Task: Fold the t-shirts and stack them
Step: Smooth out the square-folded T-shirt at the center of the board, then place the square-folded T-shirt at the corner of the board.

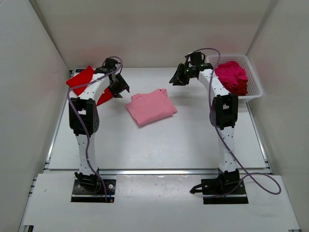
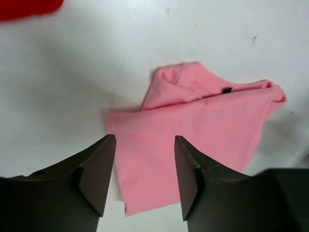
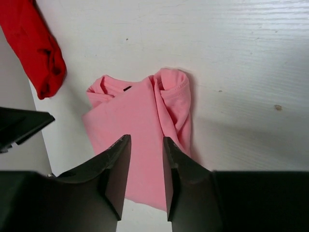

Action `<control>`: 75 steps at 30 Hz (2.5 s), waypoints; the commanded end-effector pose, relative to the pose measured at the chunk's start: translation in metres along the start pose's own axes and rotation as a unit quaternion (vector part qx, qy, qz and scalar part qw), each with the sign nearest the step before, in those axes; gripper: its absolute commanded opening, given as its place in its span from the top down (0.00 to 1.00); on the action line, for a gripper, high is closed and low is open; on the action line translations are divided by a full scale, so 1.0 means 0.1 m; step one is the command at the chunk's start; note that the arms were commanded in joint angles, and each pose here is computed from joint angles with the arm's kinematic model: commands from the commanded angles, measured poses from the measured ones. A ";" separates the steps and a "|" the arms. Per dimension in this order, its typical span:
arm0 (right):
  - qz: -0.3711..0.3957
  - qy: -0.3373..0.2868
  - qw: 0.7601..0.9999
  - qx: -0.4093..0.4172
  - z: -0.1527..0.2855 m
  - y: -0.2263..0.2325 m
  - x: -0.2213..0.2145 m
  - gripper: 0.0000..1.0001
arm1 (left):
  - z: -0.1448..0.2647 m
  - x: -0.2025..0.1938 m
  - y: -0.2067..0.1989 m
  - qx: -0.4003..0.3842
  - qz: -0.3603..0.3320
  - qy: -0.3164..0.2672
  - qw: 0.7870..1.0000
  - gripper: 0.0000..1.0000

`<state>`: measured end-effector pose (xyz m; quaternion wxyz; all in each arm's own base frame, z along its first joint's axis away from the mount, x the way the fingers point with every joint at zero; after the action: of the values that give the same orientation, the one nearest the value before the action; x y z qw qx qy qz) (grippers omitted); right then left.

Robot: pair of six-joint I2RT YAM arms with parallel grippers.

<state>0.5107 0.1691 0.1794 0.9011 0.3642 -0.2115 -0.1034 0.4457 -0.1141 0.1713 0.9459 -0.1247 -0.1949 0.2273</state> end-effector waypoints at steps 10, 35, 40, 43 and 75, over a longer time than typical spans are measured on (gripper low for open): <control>0.099 0.051 0.994 0.020 0.42 0.48 -0.62 1.00 | 0.24 -0.61 -0.50 -0.137 -0.060 0.005 0.989 0.70; -0.020 0.114 0.993 0.003 -0.25 -0.61 -1.16 1.00 | -0.02 -1.66 0.22 -0.143 -0.033 0.091 0.985 0.69; 0.021 0.104 0.993 0.043 -0.03 -0.24 -0.91 1.00 | 0.10 -1.61 0.29 -0.156 -0.035 0.091 0.983 0.64; 0.046 0.096 0.993 0.050 0.19 0.02 -0.82 0.99 | 0.25 -1.55 0.31 -0.165 -0.044 0.072 0.983 0.59; 0.012 -0.004 0.994 0.106 2.21 -0.06 -2.16 0.57 | -0.88 -1.15 -0.46 -0.250 0.033 0.002 0.968 0.64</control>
<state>0.2236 0.1043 0.2469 0.8691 0.4323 -0.2307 -0.0675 0.3963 -0.2156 0.0779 0.8779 -0.3737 -0.2257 0.1965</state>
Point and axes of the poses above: each gripper's point midway between its finger pads, its own z axis back along the fingers, its own y axis along the line the jaws close on, x = y × z, the point moved 9 cm from there along z, back along the fingers, and after that the axes turned 5 degrees about -z, right-handed, at the moved point
